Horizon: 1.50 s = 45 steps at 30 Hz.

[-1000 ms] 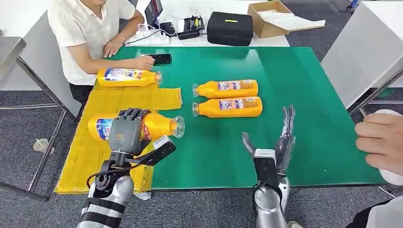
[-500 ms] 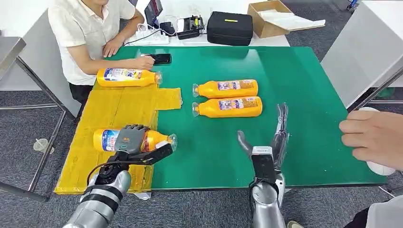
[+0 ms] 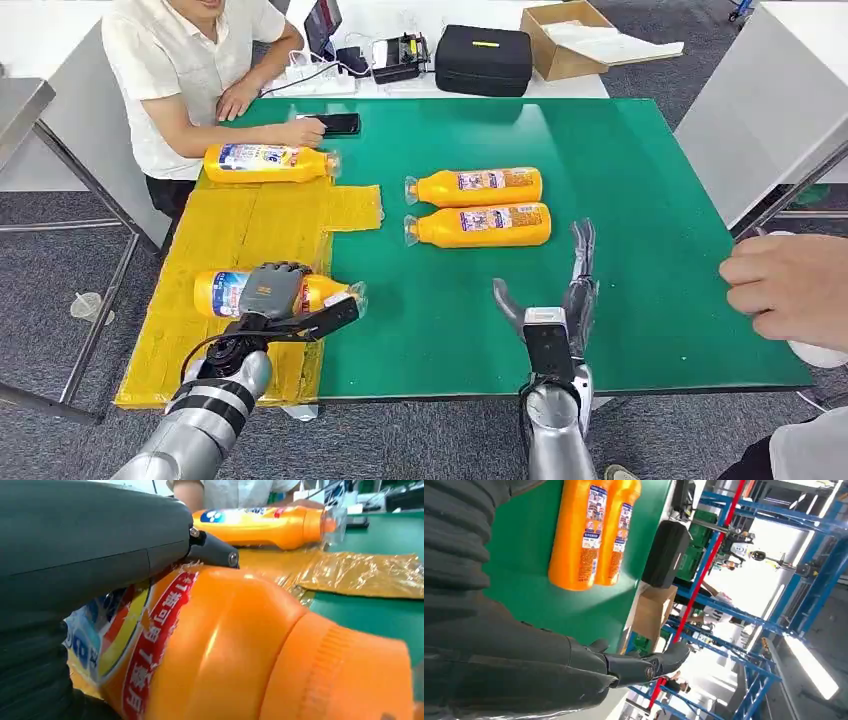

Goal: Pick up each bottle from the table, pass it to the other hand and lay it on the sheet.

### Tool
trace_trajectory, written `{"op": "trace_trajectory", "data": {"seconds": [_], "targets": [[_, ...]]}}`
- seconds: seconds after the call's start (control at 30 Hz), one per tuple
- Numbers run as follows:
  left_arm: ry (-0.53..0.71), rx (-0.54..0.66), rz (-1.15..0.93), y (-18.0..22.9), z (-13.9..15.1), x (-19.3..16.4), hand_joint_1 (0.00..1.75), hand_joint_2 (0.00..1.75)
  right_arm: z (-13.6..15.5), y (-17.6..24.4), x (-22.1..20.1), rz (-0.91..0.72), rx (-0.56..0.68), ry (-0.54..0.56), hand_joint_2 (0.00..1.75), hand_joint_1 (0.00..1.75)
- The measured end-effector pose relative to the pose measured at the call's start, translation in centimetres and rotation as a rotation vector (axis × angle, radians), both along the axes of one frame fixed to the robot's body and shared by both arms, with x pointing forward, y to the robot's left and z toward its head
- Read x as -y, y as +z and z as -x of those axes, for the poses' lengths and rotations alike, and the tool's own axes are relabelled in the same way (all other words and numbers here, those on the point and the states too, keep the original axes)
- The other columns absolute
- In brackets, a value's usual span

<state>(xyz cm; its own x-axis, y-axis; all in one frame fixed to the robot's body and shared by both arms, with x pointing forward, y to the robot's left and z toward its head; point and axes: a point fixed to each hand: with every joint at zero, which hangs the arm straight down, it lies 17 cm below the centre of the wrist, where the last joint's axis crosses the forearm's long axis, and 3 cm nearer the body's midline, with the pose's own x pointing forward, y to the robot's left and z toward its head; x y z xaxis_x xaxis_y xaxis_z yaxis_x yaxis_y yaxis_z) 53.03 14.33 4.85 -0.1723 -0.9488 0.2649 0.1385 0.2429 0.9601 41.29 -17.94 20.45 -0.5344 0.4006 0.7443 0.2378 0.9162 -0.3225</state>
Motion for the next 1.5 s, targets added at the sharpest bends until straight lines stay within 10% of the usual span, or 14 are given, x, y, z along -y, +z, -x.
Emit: {"op": "trace_trajectory", "data": {"seconds": [0.97, 1.5], "targets": [[-0.069, -0.262, 0.003, -3.1, -0.5, 0.2, 0.0, 1.75, -1.8, -2.4, -0.3, -0.049, -0.048, 0.015, 1.75, 0.0], [-0.154, 0.041, 0.298, 3.2, 4.1, 6.0, 0.0, 1.75, -0.1, -2.2, -1.1, 0.001, -0.045, 0.06, 1.75, 0.0]]}}
